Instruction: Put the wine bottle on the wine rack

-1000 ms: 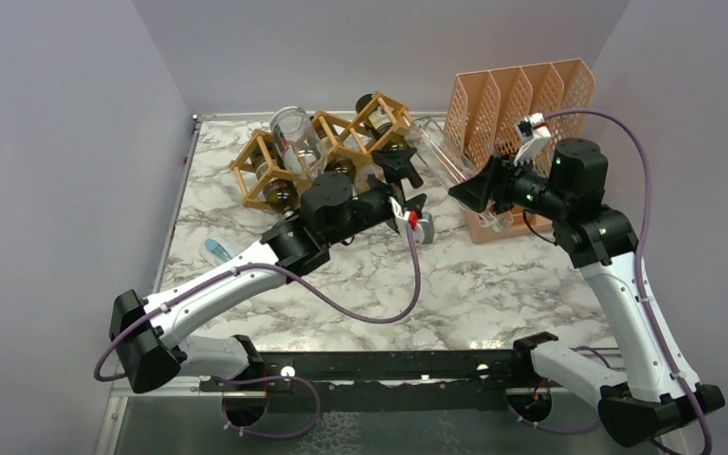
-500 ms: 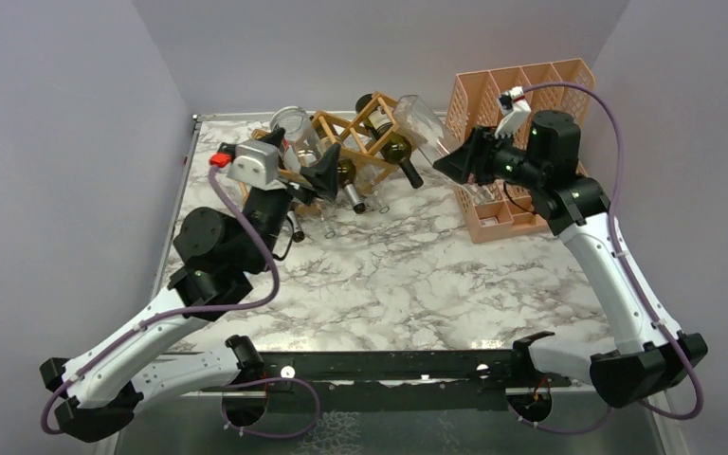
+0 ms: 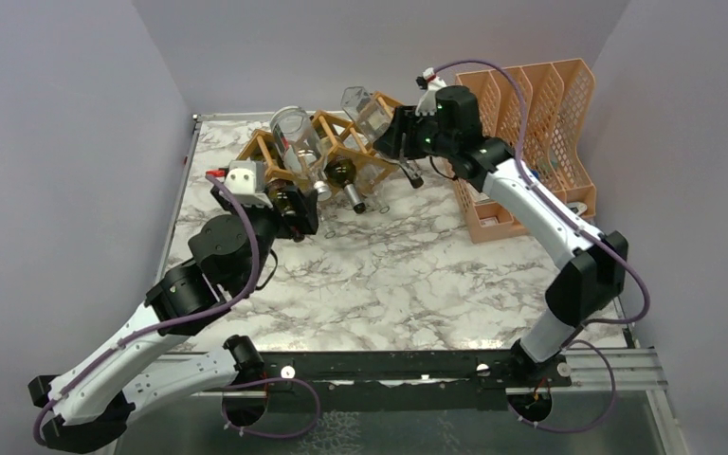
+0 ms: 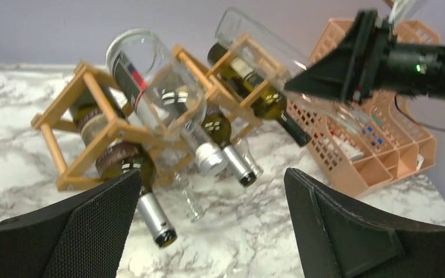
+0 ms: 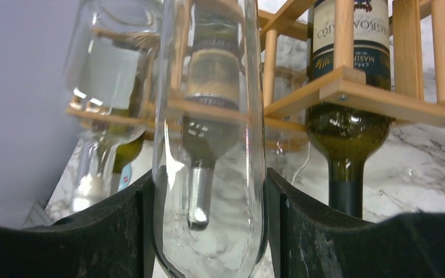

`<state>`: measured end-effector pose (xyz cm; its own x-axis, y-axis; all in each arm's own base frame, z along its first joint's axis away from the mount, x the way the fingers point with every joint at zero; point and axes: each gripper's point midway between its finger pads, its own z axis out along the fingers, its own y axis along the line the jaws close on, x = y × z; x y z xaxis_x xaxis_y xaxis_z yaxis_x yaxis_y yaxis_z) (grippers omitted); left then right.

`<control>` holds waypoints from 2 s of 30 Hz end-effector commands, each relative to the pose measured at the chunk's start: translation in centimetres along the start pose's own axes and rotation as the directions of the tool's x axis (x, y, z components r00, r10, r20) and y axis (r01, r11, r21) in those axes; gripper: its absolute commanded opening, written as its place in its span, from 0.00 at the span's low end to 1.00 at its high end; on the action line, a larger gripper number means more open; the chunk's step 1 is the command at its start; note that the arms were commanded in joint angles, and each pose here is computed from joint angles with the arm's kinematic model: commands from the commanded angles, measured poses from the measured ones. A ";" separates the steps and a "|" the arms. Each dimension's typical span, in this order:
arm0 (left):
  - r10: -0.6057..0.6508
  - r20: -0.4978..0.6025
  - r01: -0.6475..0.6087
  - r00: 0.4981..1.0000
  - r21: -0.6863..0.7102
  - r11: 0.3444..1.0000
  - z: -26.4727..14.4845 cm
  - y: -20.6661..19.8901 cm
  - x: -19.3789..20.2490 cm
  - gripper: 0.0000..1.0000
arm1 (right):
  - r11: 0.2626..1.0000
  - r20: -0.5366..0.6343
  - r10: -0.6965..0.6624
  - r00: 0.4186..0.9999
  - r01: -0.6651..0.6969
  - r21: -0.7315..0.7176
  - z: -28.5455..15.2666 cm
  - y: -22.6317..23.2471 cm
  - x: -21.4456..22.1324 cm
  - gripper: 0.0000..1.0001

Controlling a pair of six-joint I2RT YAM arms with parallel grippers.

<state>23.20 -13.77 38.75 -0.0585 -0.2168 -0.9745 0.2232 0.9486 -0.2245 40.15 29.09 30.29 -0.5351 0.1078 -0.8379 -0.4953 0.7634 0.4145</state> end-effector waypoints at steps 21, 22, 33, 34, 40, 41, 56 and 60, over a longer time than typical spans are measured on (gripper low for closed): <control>-0.037 -0.395 0.058 0.918 0.043 0.997 -3.2 -0.3 10.5 0.99 | 0.995 0.022 0.062 0.998 -0.063 0.081 9.7 -1.1 -0.9 0.48; -0.039 -0.399 0.068 0.916 0.060 0.996 -3.3 -0.6 10.4 0.99 | 0.993 0.017 0.066 0.998 -0.067 0.093 9.8 -1.3 -0.7 0.50; -0.055 -0.367 0.120 0.928 0.156 0.980 -5.1 -1.1 8.5 0.99 | 0.992 -0.023 0.052 0.998 -0.049 0.115 9.4 -1.8 0.2 0.69; -0.039 -0.366 0.108 0.930 0.169 0.980 -5.2 -1.1 8.4 0.99 | 0.993 -0.024 0.050 0.998 -0.048 0.111 9.3 -1.7 0.2 0.72; -0.008 -0.329 0.061 0.944 0.153 0.986 -4.9 -0.3 7.6 0.99 | 0.992 -0.010 0.034 0.999 -0.032 0.121 8.4 -1.6 -0.7 0.77; -0.003 -0.320 0.054 0.947 0.152 0.987 -4.8 -0.3 7.3 0.99 | 0.992 -0.004 0.029 1.000 -0.028 0.123 8.1 -1.5 -0.9 0.78; 0.086 -0.214 -0.061 0.973 0.120 0.991 -3.7 0.2 2.4 0.99 | 0.958 0.084 -0.036 0.996 0.010 0.286 -2.7 -4.0 0.8 0.94; 0.074 -0.168 -0.058 0.983 0.100 0.993 -4.0 0.9 0.7 0.99 | 0.934 0.061 -0.017 0.998 -0.006 0.358 -7.2 -5.5 3.7 1.00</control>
<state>19.31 -13.87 35.04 -0.2850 -0.0741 -0.9557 0.3540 0.9184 -0.1768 38.36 24.21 28.90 -0.4818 0.1421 -0.8647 -0.3023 0.8992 0.3163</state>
